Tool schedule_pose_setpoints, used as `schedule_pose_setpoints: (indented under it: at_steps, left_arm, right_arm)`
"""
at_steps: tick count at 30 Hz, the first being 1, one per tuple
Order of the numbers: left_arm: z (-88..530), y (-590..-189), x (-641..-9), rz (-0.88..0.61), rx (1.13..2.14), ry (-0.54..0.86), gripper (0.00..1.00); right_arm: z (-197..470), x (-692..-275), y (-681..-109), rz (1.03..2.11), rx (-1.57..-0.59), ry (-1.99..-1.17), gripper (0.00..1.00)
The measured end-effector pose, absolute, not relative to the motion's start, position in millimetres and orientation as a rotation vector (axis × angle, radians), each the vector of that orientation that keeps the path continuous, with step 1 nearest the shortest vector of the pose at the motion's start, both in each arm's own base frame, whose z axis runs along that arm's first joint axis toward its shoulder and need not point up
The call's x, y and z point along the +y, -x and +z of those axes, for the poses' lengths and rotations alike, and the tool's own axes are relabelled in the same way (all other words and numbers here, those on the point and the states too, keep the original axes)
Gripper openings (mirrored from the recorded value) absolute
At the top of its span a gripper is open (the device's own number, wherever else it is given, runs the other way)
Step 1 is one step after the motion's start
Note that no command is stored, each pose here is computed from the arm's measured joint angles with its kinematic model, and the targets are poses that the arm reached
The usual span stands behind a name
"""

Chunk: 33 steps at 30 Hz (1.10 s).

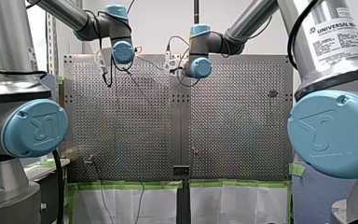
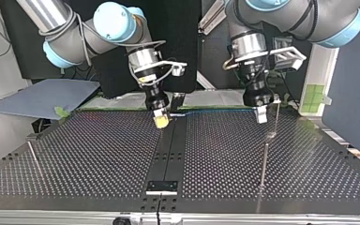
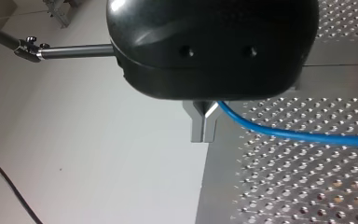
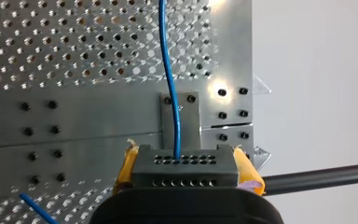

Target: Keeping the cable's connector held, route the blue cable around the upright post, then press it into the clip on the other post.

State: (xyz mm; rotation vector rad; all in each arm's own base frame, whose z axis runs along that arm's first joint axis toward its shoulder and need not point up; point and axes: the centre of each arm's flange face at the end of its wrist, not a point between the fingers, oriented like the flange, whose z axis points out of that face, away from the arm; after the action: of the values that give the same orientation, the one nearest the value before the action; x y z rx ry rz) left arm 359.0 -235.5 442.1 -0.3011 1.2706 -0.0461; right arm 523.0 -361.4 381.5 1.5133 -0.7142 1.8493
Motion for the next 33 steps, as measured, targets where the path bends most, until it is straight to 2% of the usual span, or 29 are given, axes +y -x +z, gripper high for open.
schedule_pose_setpoints:
  at_steps: [10,20,33]
  left_arm:
    - [472.0,-377.5,-225.0,-0.04,1.271,0.29,0.0]
    - [483.3,-394.8,-200.7,-0.03,1.299,0.286,0.0]
    - [477.7,-437.6,-172.8,-0.055,1.316,0.303,0.0]
  right_arm:
    - [418.1,-362.8,-535.2,1.89,-0.684,-1.531,0.0]
    - [466.5,-372.1,-544.8,1.97,-0.665,-1.439,0.0]
    - [450.9,-396.6,-574.9,1.961,-0.67,-1.471,0.0]
